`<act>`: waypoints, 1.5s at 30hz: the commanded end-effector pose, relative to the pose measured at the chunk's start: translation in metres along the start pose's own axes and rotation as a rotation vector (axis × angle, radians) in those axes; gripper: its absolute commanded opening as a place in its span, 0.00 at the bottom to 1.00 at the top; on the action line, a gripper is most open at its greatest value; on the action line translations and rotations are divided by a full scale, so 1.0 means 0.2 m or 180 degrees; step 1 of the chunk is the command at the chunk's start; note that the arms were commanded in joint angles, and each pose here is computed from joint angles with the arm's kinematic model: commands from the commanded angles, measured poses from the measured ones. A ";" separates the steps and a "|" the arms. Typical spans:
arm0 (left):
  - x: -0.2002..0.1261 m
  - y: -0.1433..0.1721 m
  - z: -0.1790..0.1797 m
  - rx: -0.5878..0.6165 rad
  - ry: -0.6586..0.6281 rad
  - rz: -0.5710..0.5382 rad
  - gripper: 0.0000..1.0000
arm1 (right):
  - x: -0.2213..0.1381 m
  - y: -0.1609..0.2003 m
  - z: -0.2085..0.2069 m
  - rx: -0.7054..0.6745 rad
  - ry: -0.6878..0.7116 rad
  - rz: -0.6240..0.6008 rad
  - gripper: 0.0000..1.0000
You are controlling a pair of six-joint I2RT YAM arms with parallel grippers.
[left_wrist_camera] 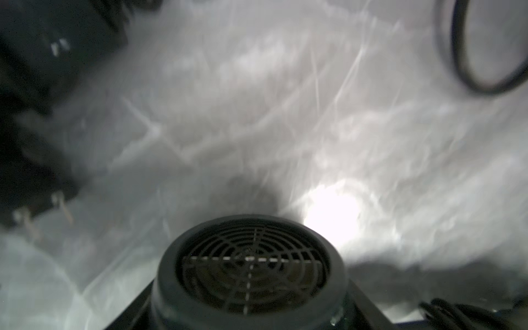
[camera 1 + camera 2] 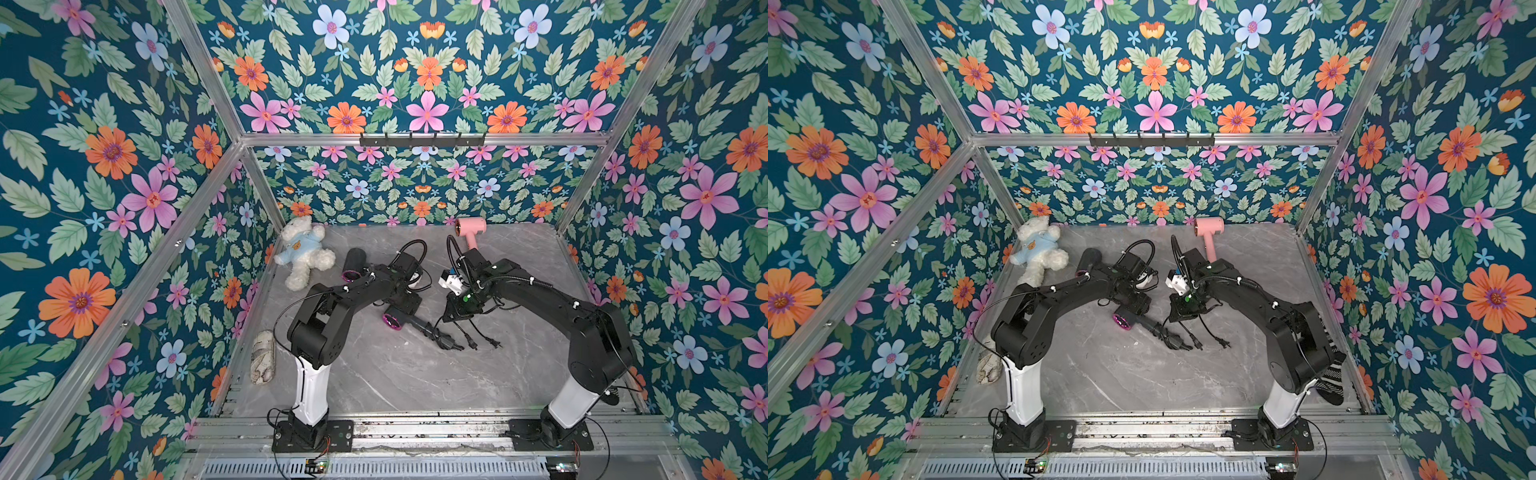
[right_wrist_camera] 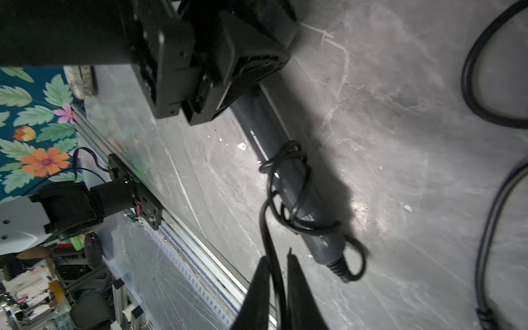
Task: Wrap the cord around the hair dryer
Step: Wrap the power cord around the hair dryer.
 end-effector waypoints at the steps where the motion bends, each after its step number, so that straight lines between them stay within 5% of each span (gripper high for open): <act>1: 0.00 0.18 -0.01 0.0207 -0.0157 0.0543 0.00 | 0.00 0.02 -0.02 -0.0300 0.0133 0.0175 0.24; 11: 0.02 0.23 -0.02 0.0118 -0.0134 0.0581 0.00 | 0.01 0.08 -0.06 -0.0593 0.0130 0.0119 0.28; 16: 0.02 0.27 0.02 0.0070 -0.0263 0.0680 0.00 | -0.17 0.25 -0.14 -0.0586 0.0756 0.0027 0.33; 20: 0.01 0.39 0.14 -0.0247 -0.0372 0.0870 0.00 | -0.16 0.36 -0.25 -0.0478 0.1223 0.0358 0.35; 25: -0.02 0.47 0.23 -0.0484 -0.0470 0.0956 0.00 | -0.11 0.45 -0.25 -0.1075 0.1489 0.0619 0.37; 33: -0.01 0.47 0.24 -0.0638 -0.0460 0.0859 0.00 | 0.01 0.50 -0.14 -0.1820 0.1148 0.0802 0.54; 45: -0.04 0.46 0.25 -0.0763 -0.0462 0.0757 0.00 | 0.21 0.51 -0.14 -0.2063 0.1219 0.1078 0.53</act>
Point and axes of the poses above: each gripper's point midway between its finger pads, its own x axis out along the fingers, its own z axis along the line the jaws close on, y = z × x, the point moved 8 cm from there along -x, back along the fingers, and after that the axes turned 15 degrees about x, right-handed, at the moved point
